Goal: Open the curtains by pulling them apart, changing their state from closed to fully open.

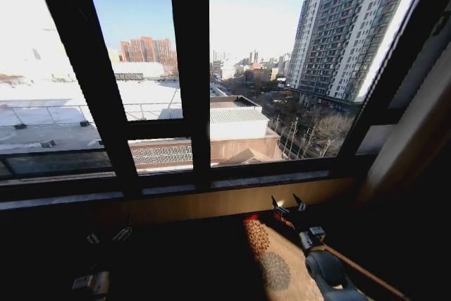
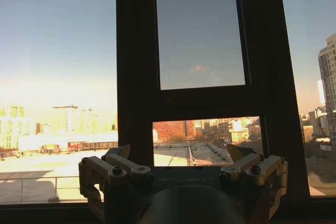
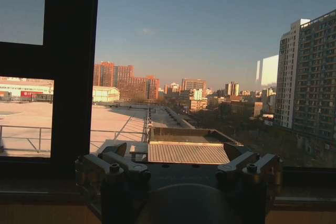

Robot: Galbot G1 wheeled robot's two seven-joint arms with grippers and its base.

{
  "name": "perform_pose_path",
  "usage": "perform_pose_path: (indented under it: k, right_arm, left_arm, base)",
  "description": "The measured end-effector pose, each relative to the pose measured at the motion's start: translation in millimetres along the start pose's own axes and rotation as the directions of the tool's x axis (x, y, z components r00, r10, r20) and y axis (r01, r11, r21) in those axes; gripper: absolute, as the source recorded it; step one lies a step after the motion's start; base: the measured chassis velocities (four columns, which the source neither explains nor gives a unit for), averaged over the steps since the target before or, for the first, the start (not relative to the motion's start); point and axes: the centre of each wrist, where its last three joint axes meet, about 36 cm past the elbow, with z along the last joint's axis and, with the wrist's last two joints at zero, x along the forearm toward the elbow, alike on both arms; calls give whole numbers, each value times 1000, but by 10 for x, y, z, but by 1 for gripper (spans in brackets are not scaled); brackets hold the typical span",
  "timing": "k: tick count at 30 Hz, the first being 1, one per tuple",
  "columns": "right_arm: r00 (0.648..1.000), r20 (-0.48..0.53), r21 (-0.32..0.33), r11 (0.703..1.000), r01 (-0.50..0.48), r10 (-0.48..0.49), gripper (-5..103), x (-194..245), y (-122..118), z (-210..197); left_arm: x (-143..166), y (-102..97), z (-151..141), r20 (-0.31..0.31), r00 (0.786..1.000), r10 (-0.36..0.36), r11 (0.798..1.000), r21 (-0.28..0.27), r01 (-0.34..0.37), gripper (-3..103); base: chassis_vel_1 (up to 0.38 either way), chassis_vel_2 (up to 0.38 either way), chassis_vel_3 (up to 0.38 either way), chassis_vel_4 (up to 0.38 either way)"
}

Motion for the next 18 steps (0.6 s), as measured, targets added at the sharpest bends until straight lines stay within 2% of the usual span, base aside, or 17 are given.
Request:
perform_pose_path:
  k: [4,10,15,18]
  right_arm:
    - [1000,0,0,1000,0,0,100,0,0,0]
    - [1000,0,0,1000,0,0,100,0,1,0]
    - [1000,0,0,1000,0,0,100,1,0,0]
    - [1000,0,0,1000,0,0,100,0,-1,0]
  left_arm:
    - [0,0,0,0,1000,0,1000,0,0,100]
    - [1,1,0,0,1000,0,1000,0,0,100]
    - [1,0,0,0,1000,0,1000,0,0,100]
    - [0,-1,0,0,1000,0,1000,0,0,100]
  base:
    - [298,-386,-348,370]
    - [204,-339,-201,339]
    - [86,-211,-70,240]
    - [-23,-77,3,69]
